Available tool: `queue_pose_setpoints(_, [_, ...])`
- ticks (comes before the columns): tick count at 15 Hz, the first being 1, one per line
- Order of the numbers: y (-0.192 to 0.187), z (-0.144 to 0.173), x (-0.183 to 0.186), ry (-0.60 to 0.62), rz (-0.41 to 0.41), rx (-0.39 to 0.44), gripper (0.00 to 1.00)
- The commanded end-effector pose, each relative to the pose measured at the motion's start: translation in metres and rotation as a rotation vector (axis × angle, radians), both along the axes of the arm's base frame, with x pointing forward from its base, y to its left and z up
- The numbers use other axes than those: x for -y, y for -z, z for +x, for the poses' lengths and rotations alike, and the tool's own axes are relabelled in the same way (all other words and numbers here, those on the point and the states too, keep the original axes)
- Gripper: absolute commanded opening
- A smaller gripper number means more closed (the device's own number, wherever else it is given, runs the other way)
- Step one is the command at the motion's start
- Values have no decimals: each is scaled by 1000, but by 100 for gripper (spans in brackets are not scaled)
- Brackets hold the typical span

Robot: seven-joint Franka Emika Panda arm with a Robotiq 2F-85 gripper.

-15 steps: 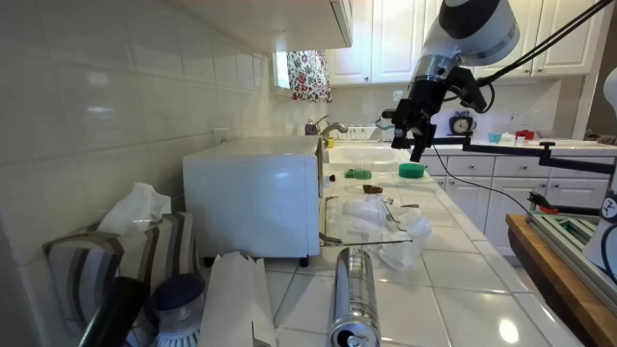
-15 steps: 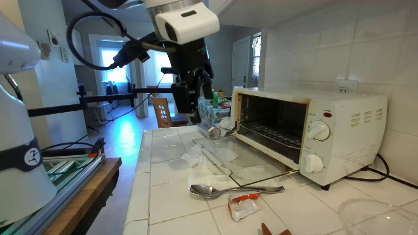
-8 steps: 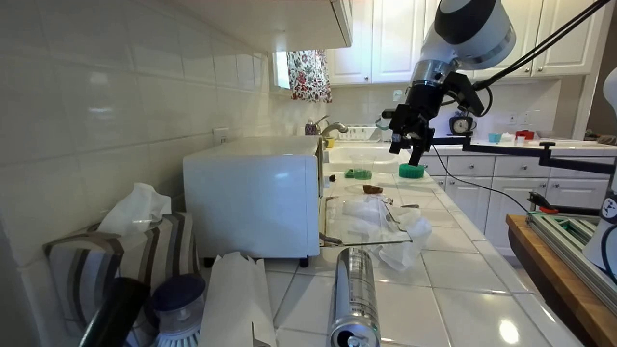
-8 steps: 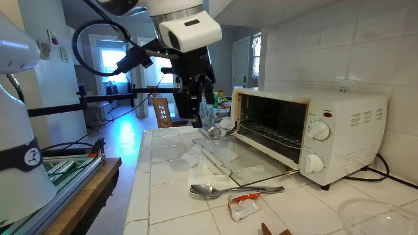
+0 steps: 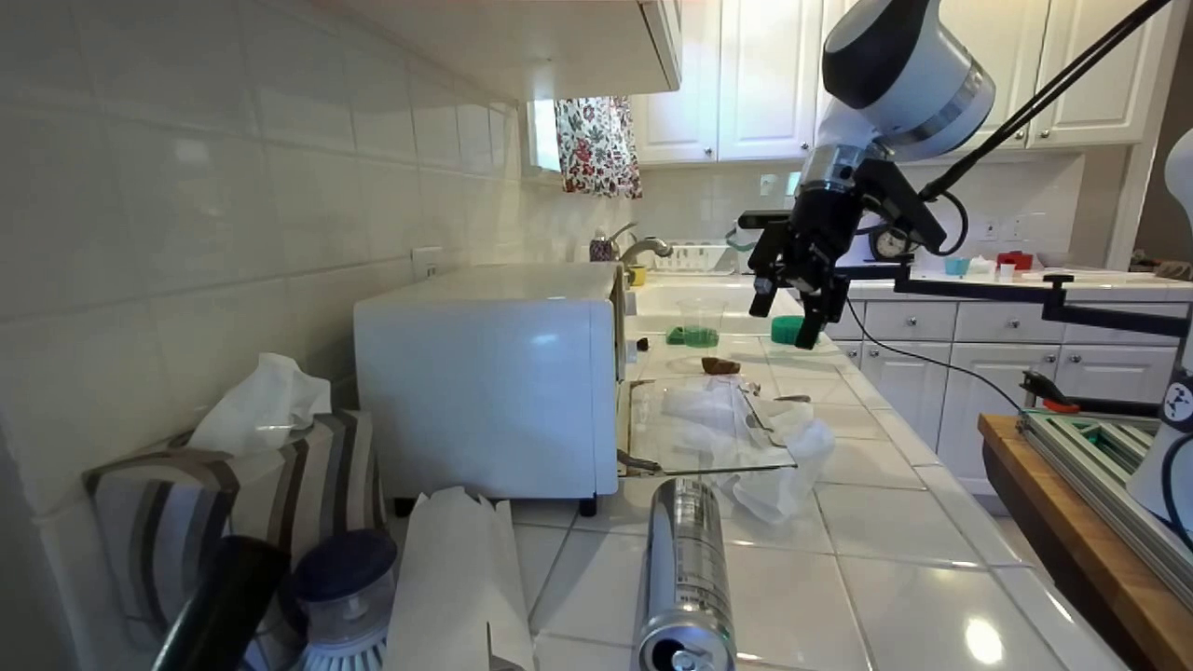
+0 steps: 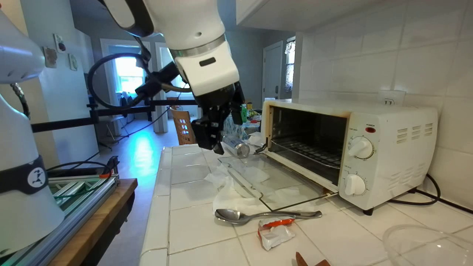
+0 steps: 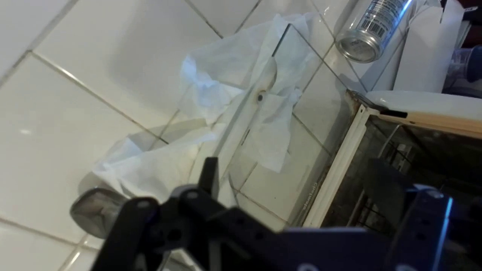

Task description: Close the door of the oven

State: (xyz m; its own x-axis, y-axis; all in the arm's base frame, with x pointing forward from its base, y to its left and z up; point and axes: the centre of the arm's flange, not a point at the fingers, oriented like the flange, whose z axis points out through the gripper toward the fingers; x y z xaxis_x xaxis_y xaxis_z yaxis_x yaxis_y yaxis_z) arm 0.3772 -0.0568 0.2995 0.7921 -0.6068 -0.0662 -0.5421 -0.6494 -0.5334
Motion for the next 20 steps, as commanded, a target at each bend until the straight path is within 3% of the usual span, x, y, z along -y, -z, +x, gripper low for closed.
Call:
queue_pose_setpoints(1, [32, -10, 2, 35, 47, 19, 100])
queue_pose_setpoints(8, [66, -13, 3, 76, 90, 54, 100])
queue_pose_setpoints(20, [81, -12, -5, 36, 93, 186, 100])
